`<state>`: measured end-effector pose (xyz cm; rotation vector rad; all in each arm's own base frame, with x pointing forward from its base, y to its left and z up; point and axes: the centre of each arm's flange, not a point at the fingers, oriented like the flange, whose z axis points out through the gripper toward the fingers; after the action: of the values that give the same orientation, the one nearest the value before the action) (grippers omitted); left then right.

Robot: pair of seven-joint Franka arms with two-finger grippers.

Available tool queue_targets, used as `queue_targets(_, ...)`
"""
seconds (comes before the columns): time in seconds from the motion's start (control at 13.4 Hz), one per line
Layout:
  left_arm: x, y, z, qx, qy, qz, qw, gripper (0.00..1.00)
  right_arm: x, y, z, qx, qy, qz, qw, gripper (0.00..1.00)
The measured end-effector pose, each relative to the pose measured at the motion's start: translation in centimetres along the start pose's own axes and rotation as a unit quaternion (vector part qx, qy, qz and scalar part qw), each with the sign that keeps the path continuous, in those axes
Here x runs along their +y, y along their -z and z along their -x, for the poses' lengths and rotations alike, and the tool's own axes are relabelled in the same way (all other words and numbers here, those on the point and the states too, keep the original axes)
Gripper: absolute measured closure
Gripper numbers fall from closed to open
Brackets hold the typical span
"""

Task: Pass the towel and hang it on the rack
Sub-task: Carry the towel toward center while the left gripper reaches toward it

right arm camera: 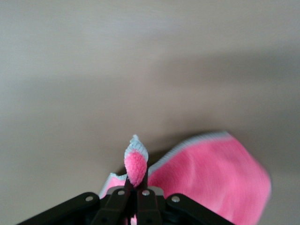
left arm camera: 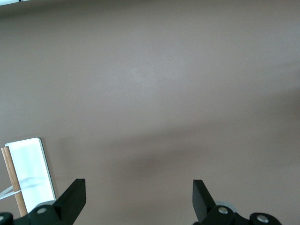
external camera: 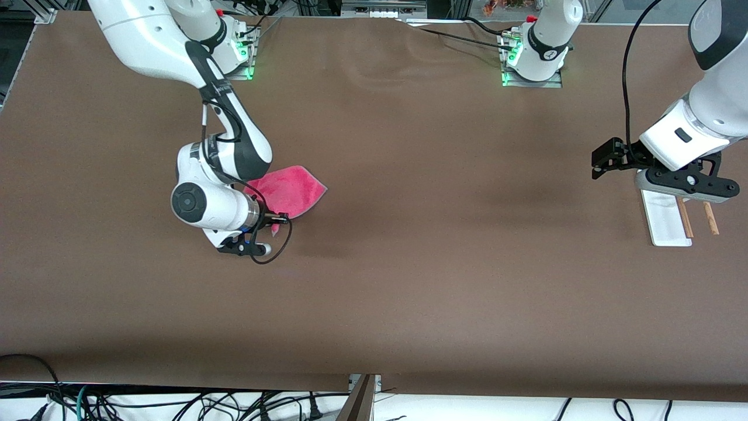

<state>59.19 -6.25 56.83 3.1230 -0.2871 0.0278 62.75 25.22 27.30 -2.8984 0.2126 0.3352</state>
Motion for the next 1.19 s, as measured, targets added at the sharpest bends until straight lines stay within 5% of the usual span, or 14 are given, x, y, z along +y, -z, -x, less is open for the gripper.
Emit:
queue_targets(0.3,3.5,-2.7,-1.6,-0.018,-0.030,0.017,0.999,0.00,-7.3,5.8,2.4,-0.042,-0.088,-0.081,0.992,0.98)
queue_targets(0.6,7.8,-4.7,-3.6,-0.026,-0.036,0.117,0.992,0.00,-14.4,9.8,5.8,-0.094,-0.185,-0.160,0.965,0.98)
queue_targets(0.89,9.5,-5.6,-4.3,-0.020,-0.079,0.229,0.970,0.00,-19.9,12.8,9.1,-0.153,-0.290,-0.226,0.918,0.98)
queue_targets(1.19,9.8,-10.7,-5.8,-0.014,-0.155,0.328,0.932,0.00,-23.8,14.7,11.4,-0.173,-0.366,-0.283,0.869,0.98)
